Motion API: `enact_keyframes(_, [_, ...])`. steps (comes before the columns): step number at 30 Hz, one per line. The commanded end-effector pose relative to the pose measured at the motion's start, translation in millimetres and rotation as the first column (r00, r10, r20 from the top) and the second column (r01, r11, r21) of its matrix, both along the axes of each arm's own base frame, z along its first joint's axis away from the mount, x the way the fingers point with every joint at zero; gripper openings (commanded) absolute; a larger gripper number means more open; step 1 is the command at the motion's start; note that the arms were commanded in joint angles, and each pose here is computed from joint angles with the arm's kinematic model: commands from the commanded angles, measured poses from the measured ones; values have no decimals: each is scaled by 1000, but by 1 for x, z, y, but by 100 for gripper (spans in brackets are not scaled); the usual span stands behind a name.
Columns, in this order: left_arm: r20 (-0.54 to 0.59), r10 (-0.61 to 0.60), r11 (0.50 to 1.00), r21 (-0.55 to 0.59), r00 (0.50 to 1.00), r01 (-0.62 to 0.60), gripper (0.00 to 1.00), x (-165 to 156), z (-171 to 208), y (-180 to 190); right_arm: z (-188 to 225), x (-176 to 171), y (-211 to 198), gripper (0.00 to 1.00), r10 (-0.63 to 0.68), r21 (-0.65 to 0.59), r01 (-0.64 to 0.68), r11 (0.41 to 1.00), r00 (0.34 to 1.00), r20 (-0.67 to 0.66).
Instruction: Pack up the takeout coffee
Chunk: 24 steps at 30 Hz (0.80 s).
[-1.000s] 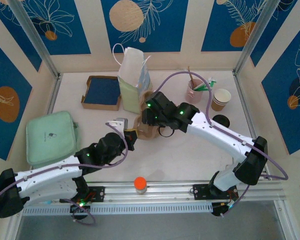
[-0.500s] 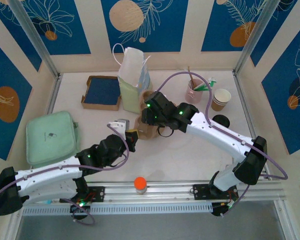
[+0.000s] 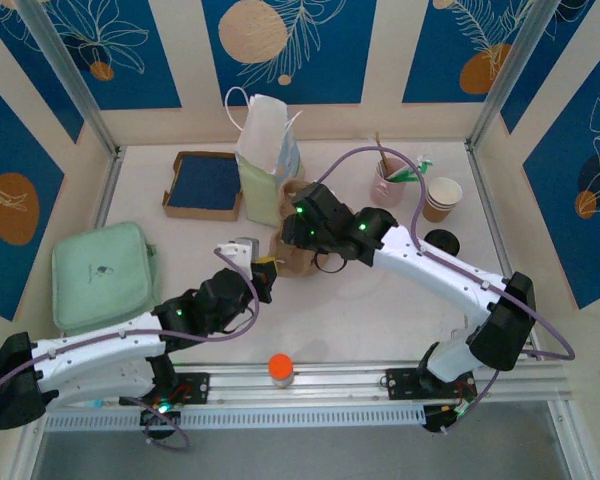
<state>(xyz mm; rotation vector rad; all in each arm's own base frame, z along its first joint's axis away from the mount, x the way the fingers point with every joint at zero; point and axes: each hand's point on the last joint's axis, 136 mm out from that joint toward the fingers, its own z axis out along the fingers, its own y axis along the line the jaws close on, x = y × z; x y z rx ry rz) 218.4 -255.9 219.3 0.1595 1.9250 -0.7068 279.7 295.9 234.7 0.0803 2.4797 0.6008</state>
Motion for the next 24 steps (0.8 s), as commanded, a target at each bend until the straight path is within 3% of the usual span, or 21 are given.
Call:
enact_keyframes(1, [61,-77,994,-70,995,81,0,-11,26,-17,4,9,-3,44,-41,53,40,998,999,12])
enact_keyframes(24, [64,-79,994,-68,995,83,0,-11,25,-17,7,10,-3,50,-19,92,18,996,1000,13])
